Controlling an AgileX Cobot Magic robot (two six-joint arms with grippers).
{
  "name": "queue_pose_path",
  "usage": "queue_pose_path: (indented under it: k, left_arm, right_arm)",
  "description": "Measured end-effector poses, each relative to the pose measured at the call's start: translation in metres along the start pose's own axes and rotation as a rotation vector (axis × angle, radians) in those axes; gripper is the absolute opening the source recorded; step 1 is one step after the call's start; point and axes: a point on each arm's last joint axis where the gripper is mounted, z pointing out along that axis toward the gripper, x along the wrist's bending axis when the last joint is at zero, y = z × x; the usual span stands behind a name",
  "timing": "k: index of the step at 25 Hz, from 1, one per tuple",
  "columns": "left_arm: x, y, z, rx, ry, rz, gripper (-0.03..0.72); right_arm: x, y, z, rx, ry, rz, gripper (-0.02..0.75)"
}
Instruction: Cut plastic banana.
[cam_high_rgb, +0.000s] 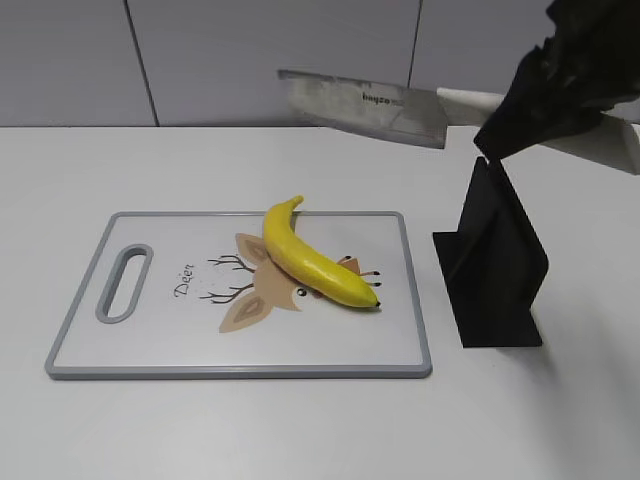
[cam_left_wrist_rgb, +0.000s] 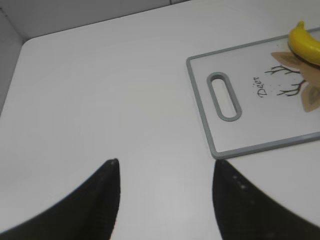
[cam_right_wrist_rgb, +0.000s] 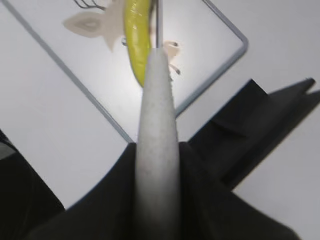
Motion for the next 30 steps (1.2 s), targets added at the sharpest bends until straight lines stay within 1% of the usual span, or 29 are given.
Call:
queue_pose_path:
  k: [3, 5, 11, 13, 15, 17, 21, 23, 25, 27, 30]
  left_arm:
    - [0.001, 0.014, 0.007, 0.021, -0.059, 0.050, 0.573]
    - [0.001, 0.026, 0.016, 0.039, -0.096, 0.076, 0.573]
    - [-0.002, 0.071, 0.054, 0.063, -0.195, 0.158, 0.573]
    - [-0.004, 0.088, 0.071, 0.082, -0.254, 0.185, 0.573]
    - [-0.007, 0.106, 0.086, 0.084, -0.313, 0.226, 0.573]
    - [-0.010, 0.123, 0.103, 0.078, -0.374, 0.292, 0.573]
    - [-0.014, 0.152, 0.134, 0.068, -0.491, 0.486, 0.573]
    - [-0.017, 0.160, 0.152, 0.070, -0.554, 0.566, 0.573]
    - [-0.020, 0.168, 0.167, 0.048, -0.609, 0.642, 0.573]
    - [-0.025, 0.174, 0.181, 0.024, -0.666, 0.677, 0.573]
    - [-0.033, 0.182, 0.199, -0.004, -0.715, 0.723, 0.573]
  right_arm:
    - [-0.010, 0.000, -0.006, -0.062, 0.047, -0.009, 0.179]
    - [-0.016, -0.002, -0.010, -0.078, 0.074, -0.024, 0.179]
    - [-0.023, -0.008, 0.000, -0.035, 0.154, -0.132, 0.179]
    - [-0.026, -0.006, 0.007, -0.024, 0.183, -0.165, 0.179]
    - [-0.031, -0.001, 0.012, -0.022, 0.194, -0.198, 0.179]
    - [-0.035, 0.005, 0.016, -0.029, 0.193, -0.236, 0.179]
    - [-0.044, 0.018, 0.022, -0.037, 0.206, -0.345, 0.179]
    - [-0.048, 0.025, 0.024, -0.046, 0.218, -0.387, 0.179]
    - [-0.053, 0.032, 0.028, -0.057, 0.222, -0.432, 0.179]
    - [-0.057, 0.037, 0.032, -0.067, 0.220, -0.473, 0.179]
    - [-0.063, 0.043, 0.038, -0.074, 0.217, -0.511, 0.179]
